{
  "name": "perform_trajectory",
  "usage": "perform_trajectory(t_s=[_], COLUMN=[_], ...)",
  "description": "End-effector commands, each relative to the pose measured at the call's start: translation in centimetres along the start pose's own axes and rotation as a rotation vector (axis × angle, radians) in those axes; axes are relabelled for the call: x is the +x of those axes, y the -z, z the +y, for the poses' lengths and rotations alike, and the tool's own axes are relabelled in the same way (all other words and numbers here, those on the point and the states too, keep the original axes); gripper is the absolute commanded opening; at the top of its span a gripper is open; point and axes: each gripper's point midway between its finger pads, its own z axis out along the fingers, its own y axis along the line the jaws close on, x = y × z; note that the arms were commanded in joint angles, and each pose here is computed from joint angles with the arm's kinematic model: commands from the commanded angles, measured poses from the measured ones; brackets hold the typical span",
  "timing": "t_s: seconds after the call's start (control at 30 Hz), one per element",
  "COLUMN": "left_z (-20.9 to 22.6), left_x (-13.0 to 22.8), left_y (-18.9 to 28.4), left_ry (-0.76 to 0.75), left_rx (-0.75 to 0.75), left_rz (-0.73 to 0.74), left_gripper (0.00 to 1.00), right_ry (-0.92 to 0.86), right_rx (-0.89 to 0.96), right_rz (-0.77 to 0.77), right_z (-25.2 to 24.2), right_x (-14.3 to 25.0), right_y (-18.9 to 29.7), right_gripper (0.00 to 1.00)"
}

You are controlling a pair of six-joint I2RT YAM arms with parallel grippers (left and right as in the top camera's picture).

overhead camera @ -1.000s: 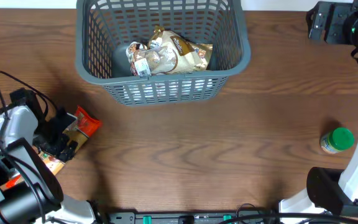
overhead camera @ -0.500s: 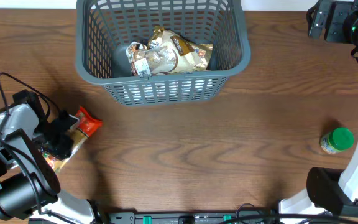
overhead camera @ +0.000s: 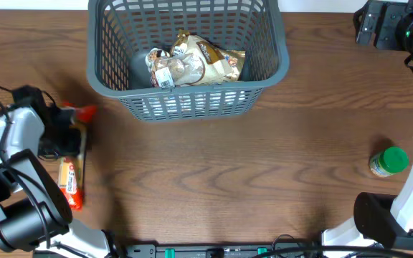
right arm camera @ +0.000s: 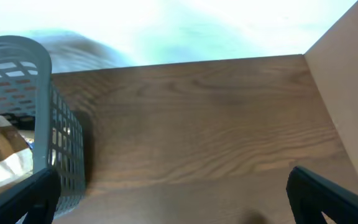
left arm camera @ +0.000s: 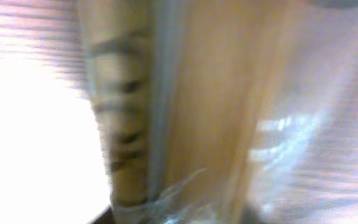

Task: Pack container
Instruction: 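Lift the snack bar with the left gripper and drop it into the basket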

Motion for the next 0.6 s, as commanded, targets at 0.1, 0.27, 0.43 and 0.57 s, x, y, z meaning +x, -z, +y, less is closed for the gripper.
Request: perform_trajectory(t_s=[0.1,0.27,0.43,0.57], left_z=[0.5,-0.3,-2.8,-6.9], left_x=[-3.5,-4.1,-6.2,-8.3], left_y=[11.0,19.3,28.4,34.8], left_ry=[0.234,0.254,0.175,-0.016], left_rx=[-0.024,-0.019,-0.041,-0.059], left_rz=[-0.189,-0.273,-0.501,-0.721], left_gripper=[0.06,0.06,0.05,0.06], right_ry=[-0.019,-0.019,-0.019,-0.019], right_rx=[0.002,0.002,-0.002,-0.005], right_rz=[0.008,0.008,0.009,0.012], right_z=[-0.1,-0.1,0.0,0.0], right_x=[0.1,0.1,0.2,0.2], right_y=[-0.2,-0.2,-0.2,-0.2], right_gripper=[0.99,0.99,0.99,0.99])
